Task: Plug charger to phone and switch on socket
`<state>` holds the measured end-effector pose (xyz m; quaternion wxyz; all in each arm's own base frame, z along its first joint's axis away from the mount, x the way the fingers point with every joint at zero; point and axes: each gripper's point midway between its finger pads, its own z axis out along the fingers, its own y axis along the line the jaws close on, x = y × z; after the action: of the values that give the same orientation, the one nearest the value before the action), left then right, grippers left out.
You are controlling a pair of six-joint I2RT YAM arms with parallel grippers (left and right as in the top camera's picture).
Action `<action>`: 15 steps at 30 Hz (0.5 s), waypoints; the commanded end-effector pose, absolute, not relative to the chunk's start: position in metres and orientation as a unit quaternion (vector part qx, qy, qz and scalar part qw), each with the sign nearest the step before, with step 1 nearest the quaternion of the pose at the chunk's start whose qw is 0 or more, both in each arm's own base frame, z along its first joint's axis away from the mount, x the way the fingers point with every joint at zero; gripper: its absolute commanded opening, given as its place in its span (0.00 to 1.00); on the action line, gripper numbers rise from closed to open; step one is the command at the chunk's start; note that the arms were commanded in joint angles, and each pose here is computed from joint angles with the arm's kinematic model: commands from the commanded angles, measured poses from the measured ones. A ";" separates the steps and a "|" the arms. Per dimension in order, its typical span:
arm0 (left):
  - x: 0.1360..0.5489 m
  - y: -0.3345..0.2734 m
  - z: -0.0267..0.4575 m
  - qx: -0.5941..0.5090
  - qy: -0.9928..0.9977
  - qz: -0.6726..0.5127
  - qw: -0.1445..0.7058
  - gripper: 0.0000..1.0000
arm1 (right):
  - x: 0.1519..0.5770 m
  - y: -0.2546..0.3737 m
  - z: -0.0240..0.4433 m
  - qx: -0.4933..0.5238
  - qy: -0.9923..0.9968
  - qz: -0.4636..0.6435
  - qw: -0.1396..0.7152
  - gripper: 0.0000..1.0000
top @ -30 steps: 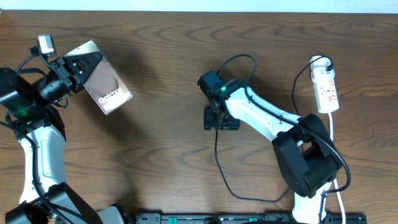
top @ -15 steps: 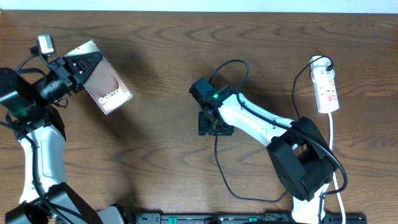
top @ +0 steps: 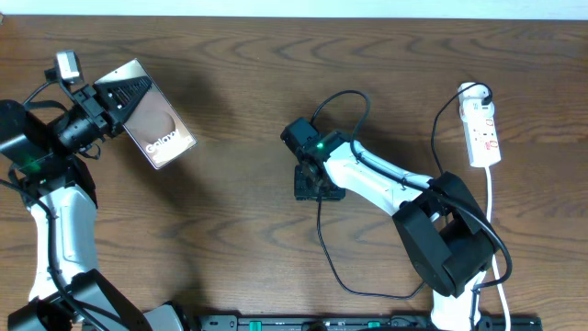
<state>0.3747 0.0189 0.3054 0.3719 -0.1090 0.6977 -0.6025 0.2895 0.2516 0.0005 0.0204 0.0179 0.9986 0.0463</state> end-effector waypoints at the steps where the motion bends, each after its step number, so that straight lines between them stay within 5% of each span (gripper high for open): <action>1: 0.371 0.017 0.314 -0.093 0.698 -0.601 0.378 0.08 | 0.289 0.246 -0.005 0.027 0.999 0.037 0.021 0.35; 9: 0.371 0.017 0.314 -0.093 0.698 -0.601 0.378 0.08 | 0.289 0.246 -0.005 0.027 0.999 0.037 0.021 0.03; 15: 0.371 0.017 0.314 -0.093 0.698 -0.601 0.378 0.08 | 0.292 0.248 -0.004 0.027 0.998 0.042 0.026 0.01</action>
<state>0.3747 0.0189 0.3054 0.3719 -0.1090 0.6977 -0.6025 0.2904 0.2525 -0.0004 0.0227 0.0244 0.9982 0.0493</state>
